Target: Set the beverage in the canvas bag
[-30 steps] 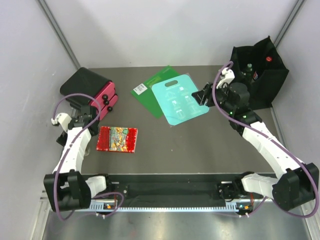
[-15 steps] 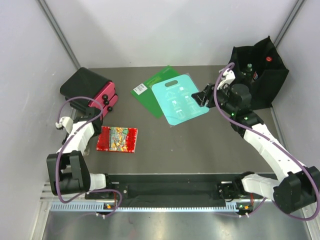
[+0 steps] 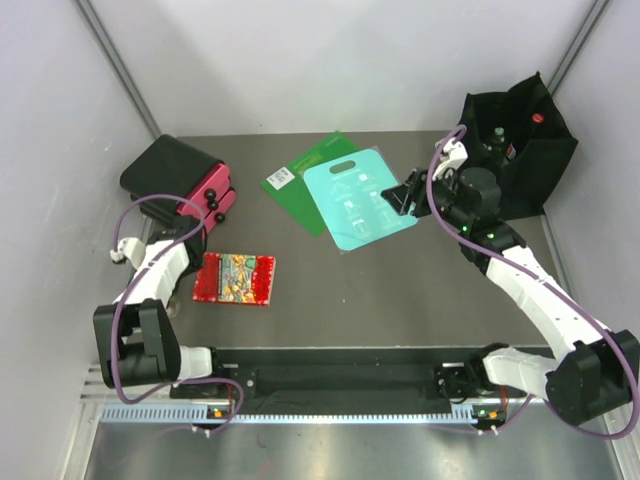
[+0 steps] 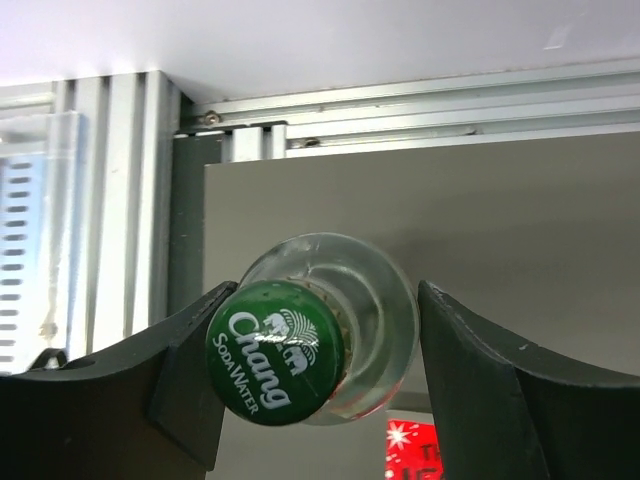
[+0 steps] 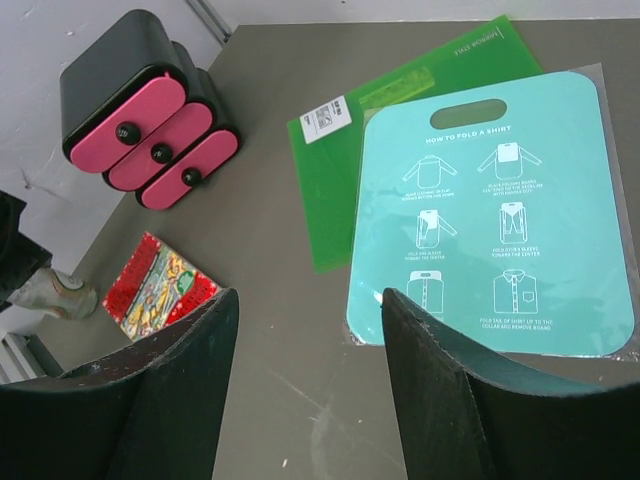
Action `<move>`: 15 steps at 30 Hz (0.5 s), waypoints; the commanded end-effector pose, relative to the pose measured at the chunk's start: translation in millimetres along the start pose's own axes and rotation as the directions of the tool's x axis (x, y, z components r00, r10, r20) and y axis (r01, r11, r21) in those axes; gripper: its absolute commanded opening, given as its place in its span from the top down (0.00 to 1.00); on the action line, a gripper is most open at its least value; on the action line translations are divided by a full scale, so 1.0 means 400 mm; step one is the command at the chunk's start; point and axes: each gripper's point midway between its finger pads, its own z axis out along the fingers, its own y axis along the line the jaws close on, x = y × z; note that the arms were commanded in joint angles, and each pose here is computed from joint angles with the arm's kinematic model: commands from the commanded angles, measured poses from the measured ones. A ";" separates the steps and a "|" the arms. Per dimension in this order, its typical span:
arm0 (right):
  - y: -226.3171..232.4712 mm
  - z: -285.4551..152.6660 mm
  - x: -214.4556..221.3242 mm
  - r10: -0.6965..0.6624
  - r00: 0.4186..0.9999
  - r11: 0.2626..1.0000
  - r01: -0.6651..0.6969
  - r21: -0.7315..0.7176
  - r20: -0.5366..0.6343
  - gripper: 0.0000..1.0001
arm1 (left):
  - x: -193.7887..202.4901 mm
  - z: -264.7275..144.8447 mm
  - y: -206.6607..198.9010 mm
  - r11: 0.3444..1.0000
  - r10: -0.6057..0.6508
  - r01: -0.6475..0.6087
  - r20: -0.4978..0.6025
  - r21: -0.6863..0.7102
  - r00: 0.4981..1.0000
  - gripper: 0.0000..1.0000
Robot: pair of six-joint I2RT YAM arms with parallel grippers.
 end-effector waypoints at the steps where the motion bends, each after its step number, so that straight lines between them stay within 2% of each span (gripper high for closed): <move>1: 0.044 -0.022 -0.046 -0.019 0.998 0.999 0.022 -0.041 0.059 0.41 | -0.100 -0.041 0.005 1.000 -0.017 0.017 0.125 0.002 0.992 1.00; 6: 0.046 -0.026 -0.045 -0.022 0.998 0.999 0.025 -0.044 0.058 0.41 | -0.148 -0.095 -0.001 0.999 -0.008 -0.001 0.187 0.050 0.982 1.00; 11: 0.040 -0.029 -0.051 -0.029 0.998 0.999 0.031 -0.024 0.059 0.41 | -0.195 -0.207 -0.054 0.981 -0.001 -0.047 0.248 0.189 0.969 1.00; 15: 0.024 -0.031 -0.071 -0.036 0.996 0.999 0.034 0.024 0.076 0.41 | -0.221 -0.308 -0.085 0.946 0.029 -0.132 0.327 0.296 0.945 1.00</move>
